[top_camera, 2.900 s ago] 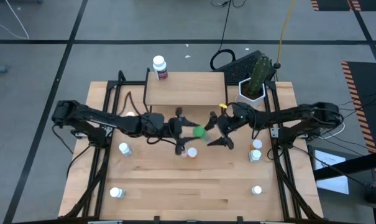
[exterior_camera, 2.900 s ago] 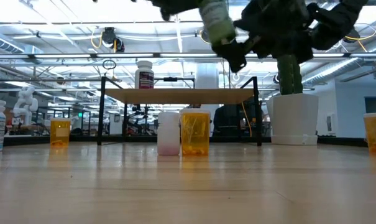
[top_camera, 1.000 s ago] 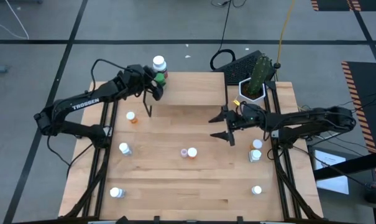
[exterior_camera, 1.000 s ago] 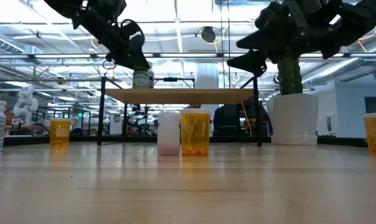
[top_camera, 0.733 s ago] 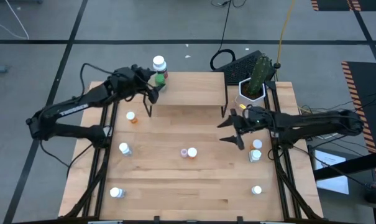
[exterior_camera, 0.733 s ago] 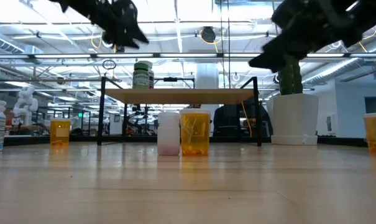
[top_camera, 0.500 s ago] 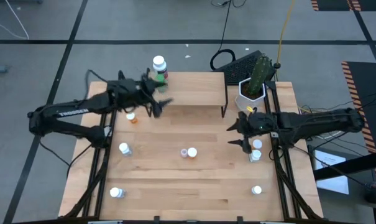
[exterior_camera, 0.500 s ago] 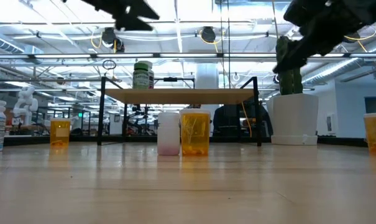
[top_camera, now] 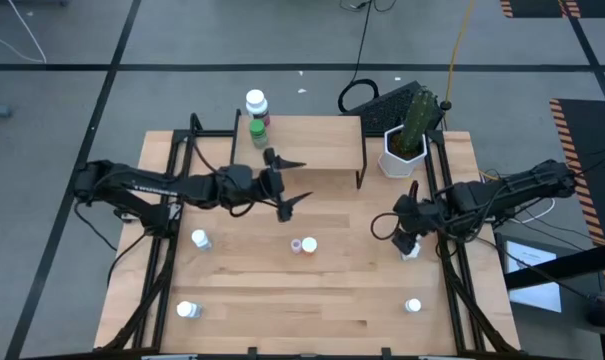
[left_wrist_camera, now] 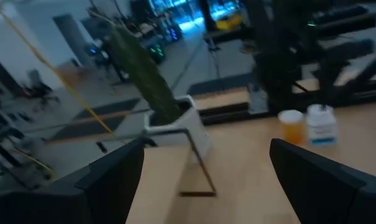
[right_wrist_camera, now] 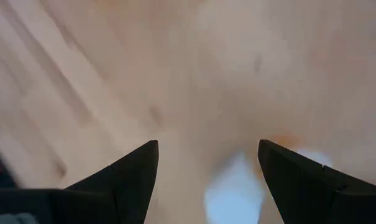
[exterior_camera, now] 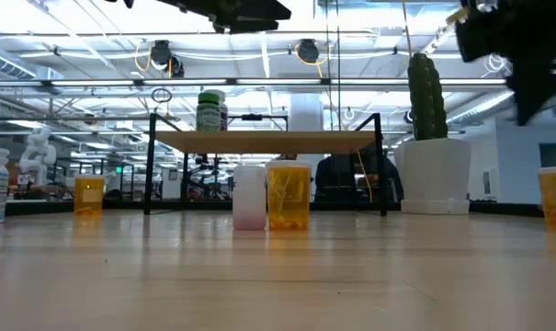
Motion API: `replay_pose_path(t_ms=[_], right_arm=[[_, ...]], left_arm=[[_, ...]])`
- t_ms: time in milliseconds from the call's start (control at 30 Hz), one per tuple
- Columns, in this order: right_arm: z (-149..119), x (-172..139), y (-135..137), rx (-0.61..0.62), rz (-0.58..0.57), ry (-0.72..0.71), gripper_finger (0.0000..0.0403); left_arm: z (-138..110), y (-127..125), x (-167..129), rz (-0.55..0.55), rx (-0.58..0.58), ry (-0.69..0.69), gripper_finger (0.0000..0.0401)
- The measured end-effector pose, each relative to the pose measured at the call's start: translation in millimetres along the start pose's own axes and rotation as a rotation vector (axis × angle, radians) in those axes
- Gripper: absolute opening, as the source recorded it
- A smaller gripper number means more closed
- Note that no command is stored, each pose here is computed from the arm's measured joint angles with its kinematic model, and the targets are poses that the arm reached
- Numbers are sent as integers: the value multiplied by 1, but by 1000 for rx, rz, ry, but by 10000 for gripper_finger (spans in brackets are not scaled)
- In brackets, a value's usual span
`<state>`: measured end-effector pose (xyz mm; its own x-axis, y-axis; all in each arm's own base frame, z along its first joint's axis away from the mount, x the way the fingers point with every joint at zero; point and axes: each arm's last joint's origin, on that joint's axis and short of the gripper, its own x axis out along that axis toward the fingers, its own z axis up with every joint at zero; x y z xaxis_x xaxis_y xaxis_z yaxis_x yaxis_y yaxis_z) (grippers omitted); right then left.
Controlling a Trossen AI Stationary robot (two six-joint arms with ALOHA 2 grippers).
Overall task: Pick and place medicine bottles onto shelf by color
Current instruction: Put the white blue pill bottle on the shelf
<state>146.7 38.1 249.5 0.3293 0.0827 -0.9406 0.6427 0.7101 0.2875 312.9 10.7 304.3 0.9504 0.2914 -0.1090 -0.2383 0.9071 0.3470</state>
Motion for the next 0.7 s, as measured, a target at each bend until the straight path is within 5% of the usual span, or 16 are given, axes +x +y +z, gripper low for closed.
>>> replay_pose_path(t_ms=[233,700], right_arm=[[-11,0,-3,240,-17,194,269],[-23,27,2,275,-150,204,269]], left_arm=[[5,16,-6,49,-16,-16,351],[2,22,-6,63,19,7,351]])
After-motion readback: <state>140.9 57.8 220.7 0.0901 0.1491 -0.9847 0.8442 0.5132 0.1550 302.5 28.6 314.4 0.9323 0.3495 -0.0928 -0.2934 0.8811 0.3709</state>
